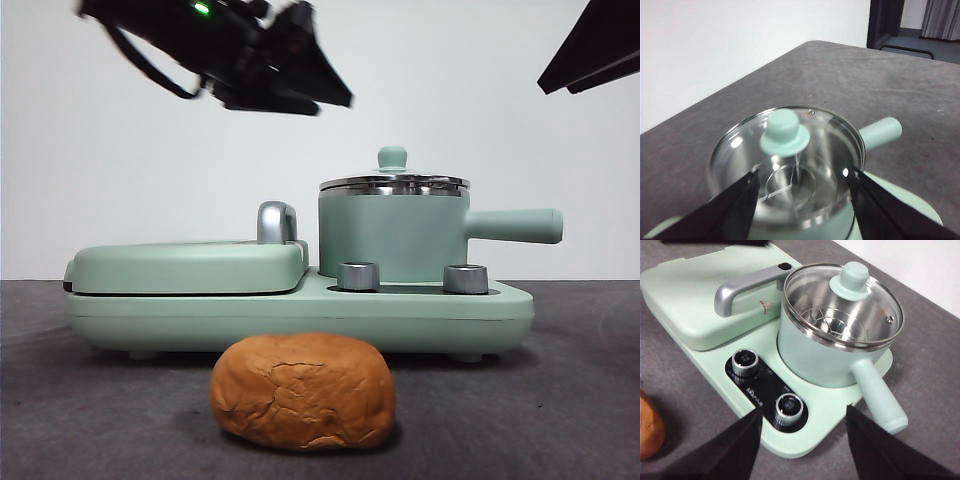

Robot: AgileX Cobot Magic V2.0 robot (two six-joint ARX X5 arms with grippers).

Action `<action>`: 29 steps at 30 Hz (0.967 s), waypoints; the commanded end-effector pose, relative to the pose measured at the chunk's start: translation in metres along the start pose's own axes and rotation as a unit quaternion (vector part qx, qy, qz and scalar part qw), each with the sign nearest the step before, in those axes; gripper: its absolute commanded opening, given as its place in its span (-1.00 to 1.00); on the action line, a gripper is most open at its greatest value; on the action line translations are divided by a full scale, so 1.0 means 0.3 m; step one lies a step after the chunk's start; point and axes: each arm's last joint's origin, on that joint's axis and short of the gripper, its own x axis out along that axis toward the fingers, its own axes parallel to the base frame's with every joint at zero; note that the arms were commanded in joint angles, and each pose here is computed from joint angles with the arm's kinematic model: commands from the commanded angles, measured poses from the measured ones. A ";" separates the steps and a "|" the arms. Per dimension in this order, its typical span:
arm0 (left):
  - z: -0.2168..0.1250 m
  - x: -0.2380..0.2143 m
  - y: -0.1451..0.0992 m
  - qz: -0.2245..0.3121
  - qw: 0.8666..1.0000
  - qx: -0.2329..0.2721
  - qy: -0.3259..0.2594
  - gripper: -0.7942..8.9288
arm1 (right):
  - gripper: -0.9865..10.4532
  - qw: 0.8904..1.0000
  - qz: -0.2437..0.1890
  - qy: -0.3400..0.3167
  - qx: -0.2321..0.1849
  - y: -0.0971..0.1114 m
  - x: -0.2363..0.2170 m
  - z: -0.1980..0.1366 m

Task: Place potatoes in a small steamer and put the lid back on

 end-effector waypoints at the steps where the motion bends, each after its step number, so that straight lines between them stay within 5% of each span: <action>1: 0.026 0.070 0.006 -0.006 1.000 0.002 -0.009 -0.26 | -0.36 1.000 -0.005 -0.014 0.000 -0.005 -0.003 0.024; 14: 0.039 0.268 0.049 -0.004 1.000 0.004 -0.009 -0.26 | -0.36 1.000 -0.015 -0.013 -0.001 -0.007 -0.003 0.024; 29: -0.025 0.332 0.055 -0.006 1.000 -0.008 -0.007 -0.26 | -0.36 1.000 -0.015 -0.013 -0.001 -0.007 -0.003 0.025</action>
